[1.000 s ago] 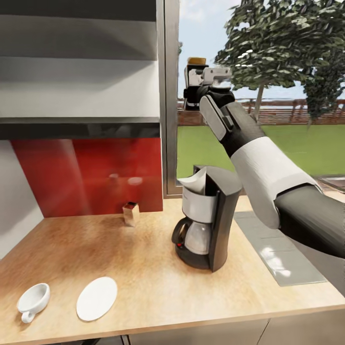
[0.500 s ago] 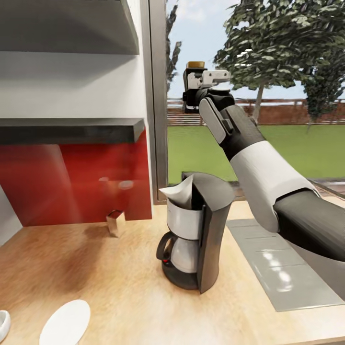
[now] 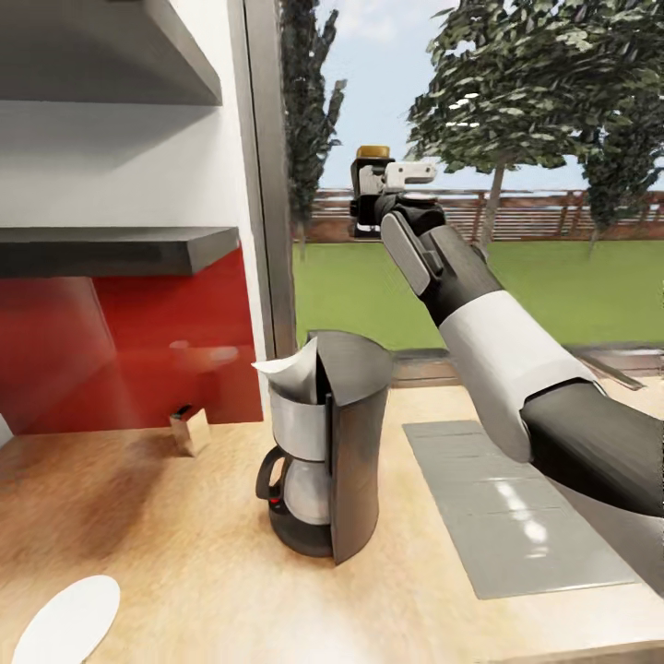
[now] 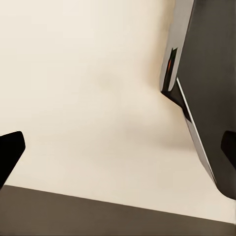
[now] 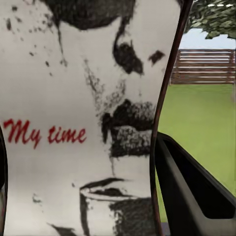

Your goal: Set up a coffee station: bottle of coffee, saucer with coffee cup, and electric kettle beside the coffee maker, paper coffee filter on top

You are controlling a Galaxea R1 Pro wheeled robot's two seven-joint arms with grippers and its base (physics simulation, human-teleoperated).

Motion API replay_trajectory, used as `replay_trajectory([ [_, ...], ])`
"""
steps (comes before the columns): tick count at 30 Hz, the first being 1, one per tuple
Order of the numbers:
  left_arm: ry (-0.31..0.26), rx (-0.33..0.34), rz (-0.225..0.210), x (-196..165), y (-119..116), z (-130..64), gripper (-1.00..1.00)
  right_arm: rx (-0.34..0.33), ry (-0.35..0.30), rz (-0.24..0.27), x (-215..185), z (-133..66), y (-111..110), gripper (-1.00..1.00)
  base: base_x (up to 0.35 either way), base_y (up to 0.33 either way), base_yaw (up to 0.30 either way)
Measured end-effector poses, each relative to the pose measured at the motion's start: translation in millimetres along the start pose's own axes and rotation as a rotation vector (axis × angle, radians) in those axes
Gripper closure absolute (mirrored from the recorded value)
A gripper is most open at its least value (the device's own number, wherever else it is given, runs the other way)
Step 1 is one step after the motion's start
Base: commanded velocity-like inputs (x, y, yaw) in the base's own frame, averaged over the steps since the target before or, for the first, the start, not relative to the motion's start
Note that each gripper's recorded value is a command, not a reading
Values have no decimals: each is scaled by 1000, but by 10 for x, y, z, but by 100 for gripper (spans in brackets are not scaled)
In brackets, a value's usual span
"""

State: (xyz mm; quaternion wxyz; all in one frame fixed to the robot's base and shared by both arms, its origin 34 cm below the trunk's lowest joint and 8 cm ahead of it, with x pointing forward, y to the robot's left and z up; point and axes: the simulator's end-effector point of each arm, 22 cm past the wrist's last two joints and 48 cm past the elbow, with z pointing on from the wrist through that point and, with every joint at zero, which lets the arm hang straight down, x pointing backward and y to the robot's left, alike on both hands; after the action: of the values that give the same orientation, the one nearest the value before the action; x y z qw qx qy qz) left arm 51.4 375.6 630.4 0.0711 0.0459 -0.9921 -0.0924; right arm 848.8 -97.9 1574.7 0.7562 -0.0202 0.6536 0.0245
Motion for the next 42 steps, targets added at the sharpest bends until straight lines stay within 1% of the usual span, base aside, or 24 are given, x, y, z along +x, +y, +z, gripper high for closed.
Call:
replay_trajectory([
  [1,0,0,0,0,1,0,-100,0,2,0,19,0,1,100,-196,-294,0],
  [2,1,-1,-4,1,12,0,-100,-4,16,5,129,5,8,100,-198,-293,0],
  [5,1,-7,-8,-3,53,1,-100,-5,75,13,588,29,7,100,-200,-292,0],
  [9,0,-7,-9,-3,54,1,-100,-6,107,14,845,21,7,100,-200,-292,0],
  [11,1,-7,-10,-3,56,1,-100,4,129,14,1018,27,-65,100,-200,-292,0],
  [12,0,-8,-12,-2,61,1,-100,14,150,8,1194,17,-138,100,-199,-292,0],
  [13,2,-7,-12,-2,61,1,-100,18,164,18,1365,20,-167,100,-195,-292,0],
  [15,1,-6,-12,-2,52,1,-100,39,149,23,1521,18,-297,100,-186,-292,0],
  [17,1,-6,-12,-1,49,1,-100,80,138,20,1683,24,-580,100,-133,-296,0],
  [18,1,-5,-13,0,46,1,-100,86,143,24,1759,17,-634,100,-72,-302,0],
  [20,-1,-5,-14,-2,42,1,-100,96,168,24,1997,-23,-713,100,-30,-307,0],
  [22,-2,-5,-15,-6,41,0,-100,97,190,27,2222,-66,-732,100,-12,-309,0],
  [24,-4,-4,-15,-9,32,0,-100,105,196,35,2473,-127,-764,100,-3,-310,0],
  [26,-5,-2,-15,-12,23,0,-100,112,200,38,2629,-167,-809,100,-1,-292,0],
  [29,-6,-2,-15,-12,15,0,-100,126,224,39,2927,-252,-909,100,0,-151,0],
  [30,-6,-1,-15,-12,11,0,-100,130,234,41,3087,-310,-929,100,0,-63,0],
  [33,-7,0,-16,-14,6,0,-100,133,238,45,3335,-411,-930,100,0,-28,0],
  [34,-7,1,-16,-15,3,0,-100,128,235,36,3419,-452,-904,100,0,-11,0],
  [38,-8,3,-17,-16,-11,-1,-100,87,210,-33,3764,-649,-714,100,0,-4,0],
  [40,-9,4,-17,-18,-18,-1,-100,78,204,-53,3951,-755,-679,100,0,-1,0],
  [42,-11,4,-18,-21,-21,-1,-100,78,205,-62,4103,-833,-684,100,0,0,0],
])
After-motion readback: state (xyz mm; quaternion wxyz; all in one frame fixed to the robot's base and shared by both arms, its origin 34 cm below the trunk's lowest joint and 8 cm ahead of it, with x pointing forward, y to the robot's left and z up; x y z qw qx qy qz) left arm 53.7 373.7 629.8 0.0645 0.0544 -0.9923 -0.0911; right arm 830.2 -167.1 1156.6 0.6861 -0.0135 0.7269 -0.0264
